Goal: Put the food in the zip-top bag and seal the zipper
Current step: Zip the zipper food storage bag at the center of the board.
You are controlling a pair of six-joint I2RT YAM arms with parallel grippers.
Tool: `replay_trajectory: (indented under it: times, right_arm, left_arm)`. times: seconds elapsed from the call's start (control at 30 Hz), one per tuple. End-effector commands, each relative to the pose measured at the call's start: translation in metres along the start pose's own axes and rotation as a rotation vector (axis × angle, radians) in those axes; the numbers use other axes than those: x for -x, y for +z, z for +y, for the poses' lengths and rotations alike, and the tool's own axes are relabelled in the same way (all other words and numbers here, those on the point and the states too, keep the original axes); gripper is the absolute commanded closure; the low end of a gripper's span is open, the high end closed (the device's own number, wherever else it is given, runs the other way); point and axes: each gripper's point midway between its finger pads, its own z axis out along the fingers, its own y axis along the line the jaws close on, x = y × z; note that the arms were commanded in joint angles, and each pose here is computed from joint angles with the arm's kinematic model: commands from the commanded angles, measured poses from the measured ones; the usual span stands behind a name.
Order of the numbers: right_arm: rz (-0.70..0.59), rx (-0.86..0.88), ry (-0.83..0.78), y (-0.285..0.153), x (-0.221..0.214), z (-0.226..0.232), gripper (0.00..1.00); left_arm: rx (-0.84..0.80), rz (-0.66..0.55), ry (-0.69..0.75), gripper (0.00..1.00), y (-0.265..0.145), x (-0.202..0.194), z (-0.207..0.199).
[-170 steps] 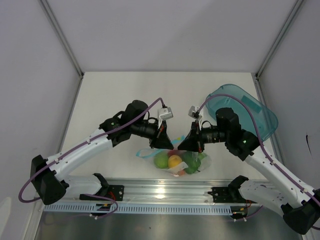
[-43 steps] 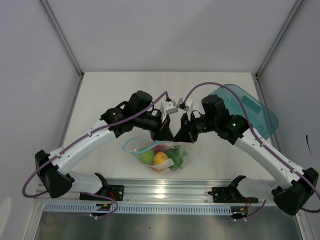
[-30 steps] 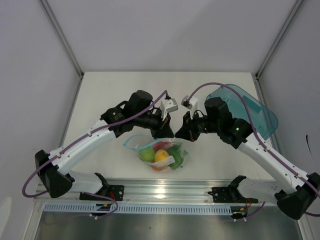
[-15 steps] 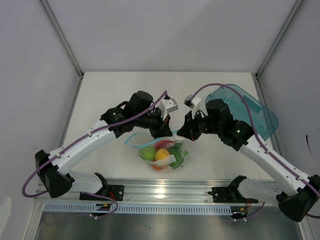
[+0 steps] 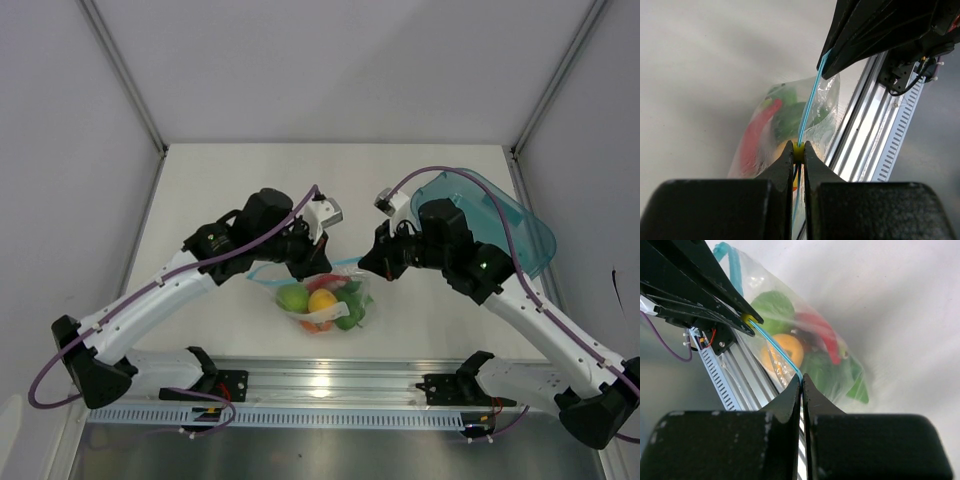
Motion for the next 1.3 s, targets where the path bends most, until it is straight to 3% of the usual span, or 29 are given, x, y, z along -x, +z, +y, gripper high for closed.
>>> replay_trajectory:
  times: [0.0,0.13,0.27,0.3,0.33,0.43,0.53,0.73,0.83,1.07,1.27]
  right_arm:
    - [-0.029,-0.068,-0.015,-0.013,0.008,-0.011,1.00]
    - [-0.015,-0.004,-0.028,-0.013,0.005,0.000,1.00]
    - [0.040,0.224,-0.041,-0.009,-0.004,0.034,1.00]
    - [0.043,0.236,-0.045,-0.007,-0.004,0.037,0.96]
    - [0.041,0.227,-0.050,-0.007,-0.002,0.036,0.77]
    - [0.048,0.207,-0.076,-0.004,0.003,0.034,0.53]
    - [0.045,0.196,-0.108,-0.005,0.012,0.034,0.44]
    - [0.081,0.255,-0.174,0.000,0.015,0.039,0.40]
    - [0.099,0.187,-0.193,0.004,0.016,0.029,0.41]
    - [0.004,0.180,-0.234,-0.018,0.040,0.041,0.40]
    - [0.019,0.193,-0.238,-0.019,0.037,0.044,0.38]
  left_arm:
    - [0.073,-0.008,-0.033,0.99,-0.022,-0.008,0.004]
    - [0.041,-0.035,-0.016,0.99,-0.025,-0.008,-0.003]
    - [-0.060,-0.047,0.001,0.99,-0.022,-0.004,-0.018]
    - [-0.066,-0.051,0.001,0.99,-0.021,-0.001,-0.019]
    - [-0.077,-0.049,0.002,0.99,-0.019,0.000,-0.020]
    - [-0.120,-0.056,0.001,0.99,-0.017,0.005,-0.027]
    - [-0.160,-0.061,0.006,0.99,-0.017,0.009,-0.034]
    - [-0.194,-0.066,0.007,0.99,-0.017,0.013,-0.039]
    - [-0.195,-0.067,0.008,0.99,-0.017,0.014,-0.039]
    - [-0.192,-0.057,0.005,0.99,-0.016,0.010,-0.039]
    - [-0.206,-0.067,0.005,0.99,-0.017,0.014,-0.041]
